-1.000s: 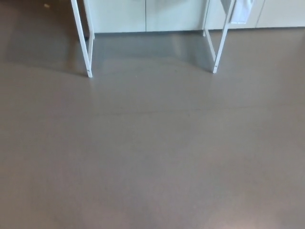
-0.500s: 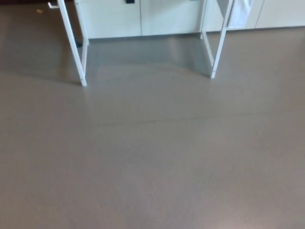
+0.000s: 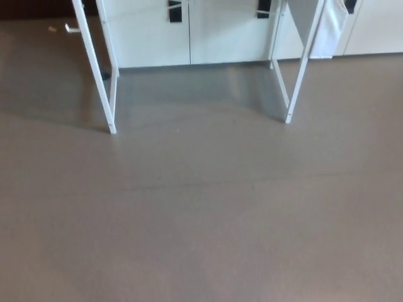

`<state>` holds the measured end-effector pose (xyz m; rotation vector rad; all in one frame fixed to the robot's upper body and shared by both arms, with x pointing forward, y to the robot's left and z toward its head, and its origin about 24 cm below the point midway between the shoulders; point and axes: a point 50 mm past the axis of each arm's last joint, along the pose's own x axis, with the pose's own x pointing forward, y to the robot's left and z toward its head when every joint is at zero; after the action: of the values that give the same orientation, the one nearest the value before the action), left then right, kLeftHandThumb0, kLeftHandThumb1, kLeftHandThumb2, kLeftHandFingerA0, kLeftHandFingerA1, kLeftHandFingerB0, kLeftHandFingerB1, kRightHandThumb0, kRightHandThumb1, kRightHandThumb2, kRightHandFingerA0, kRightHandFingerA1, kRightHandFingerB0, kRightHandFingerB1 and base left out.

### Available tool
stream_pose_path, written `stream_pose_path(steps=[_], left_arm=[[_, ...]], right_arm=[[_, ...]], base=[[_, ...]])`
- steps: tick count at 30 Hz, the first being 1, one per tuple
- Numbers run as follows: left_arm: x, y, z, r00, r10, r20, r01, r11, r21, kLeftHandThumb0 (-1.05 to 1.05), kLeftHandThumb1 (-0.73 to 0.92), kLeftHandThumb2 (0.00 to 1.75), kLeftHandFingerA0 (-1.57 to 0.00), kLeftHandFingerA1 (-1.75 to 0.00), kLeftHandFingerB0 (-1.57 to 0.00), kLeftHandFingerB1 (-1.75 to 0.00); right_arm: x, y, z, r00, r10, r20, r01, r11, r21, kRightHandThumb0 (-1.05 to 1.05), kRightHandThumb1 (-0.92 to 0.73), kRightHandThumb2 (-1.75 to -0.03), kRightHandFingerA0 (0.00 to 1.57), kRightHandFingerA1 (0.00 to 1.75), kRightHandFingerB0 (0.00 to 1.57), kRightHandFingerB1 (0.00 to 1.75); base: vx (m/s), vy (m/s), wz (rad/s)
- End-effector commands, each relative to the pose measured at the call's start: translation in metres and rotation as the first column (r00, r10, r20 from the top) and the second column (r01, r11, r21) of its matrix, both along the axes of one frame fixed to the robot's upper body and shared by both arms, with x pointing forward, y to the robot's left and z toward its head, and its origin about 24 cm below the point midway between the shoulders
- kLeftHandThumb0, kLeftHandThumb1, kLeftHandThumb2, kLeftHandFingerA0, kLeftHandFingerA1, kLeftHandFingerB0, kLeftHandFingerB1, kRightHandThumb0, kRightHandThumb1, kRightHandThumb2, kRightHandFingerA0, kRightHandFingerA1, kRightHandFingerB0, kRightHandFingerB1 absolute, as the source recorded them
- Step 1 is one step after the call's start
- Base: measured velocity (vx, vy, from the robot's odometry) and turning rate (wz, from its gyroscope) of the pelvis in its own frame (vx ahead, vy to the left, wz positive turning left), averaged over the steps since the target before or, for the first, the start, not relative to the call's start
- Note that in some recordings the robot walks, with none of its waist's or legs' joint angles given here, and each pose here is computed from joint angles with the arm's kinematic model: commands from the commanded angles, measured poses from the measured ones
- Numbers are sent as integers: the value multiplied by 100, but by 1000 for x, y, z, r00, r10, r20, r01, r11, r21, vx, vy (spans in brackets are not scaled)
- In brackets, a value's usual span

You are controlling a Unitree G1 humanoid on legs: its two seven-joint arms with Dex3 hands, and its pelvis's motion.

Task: The robot walk towards a table in front and then pushes a layer of a file tray back to its original position using its right hand

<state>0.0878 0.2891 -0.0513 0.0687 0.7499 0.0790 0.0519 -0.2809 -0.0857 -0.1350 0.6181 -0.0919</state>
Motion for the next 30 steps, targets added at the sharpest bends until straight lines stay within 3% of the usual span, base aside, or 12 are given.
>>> stream_pose_path(steps=[1,8,18,30], left_arm=[[0,0,1,1000,-3,1,3,1000,14,-10,46,89,-31,-57,-21,-51],[2,4,1,1000,5,-1,-5,1000,18,-9,46,89,-31,-57,-22,-51],[1,4,1,1000,3,-2,-3,1000,21,-8,45,88,-30,-57,-21,-51],[3,3,3,1000,-13,13,12,1000,28,-11,44,88,-33,-58,-23,-51]], right_arm=[[-2,-6,4,1000,-6,-6,5,999,-36,-71,-23,-55,96,46,99,45],[-1,-4,2,1000,5,-18,-6,999,-54,-73,-24,-56,96,46,99,46],[-2,-5,1,1000,16,-5,-16,998,-54,-73,-25,-56,95,46,96,46],[3,-3,5,999,43,5,-43,997,-65,-76,-26,-58,94,48,96,46]], base=[[266,-419,31],[230,-46,-4],[266,149,-25],[296,-3,6]])
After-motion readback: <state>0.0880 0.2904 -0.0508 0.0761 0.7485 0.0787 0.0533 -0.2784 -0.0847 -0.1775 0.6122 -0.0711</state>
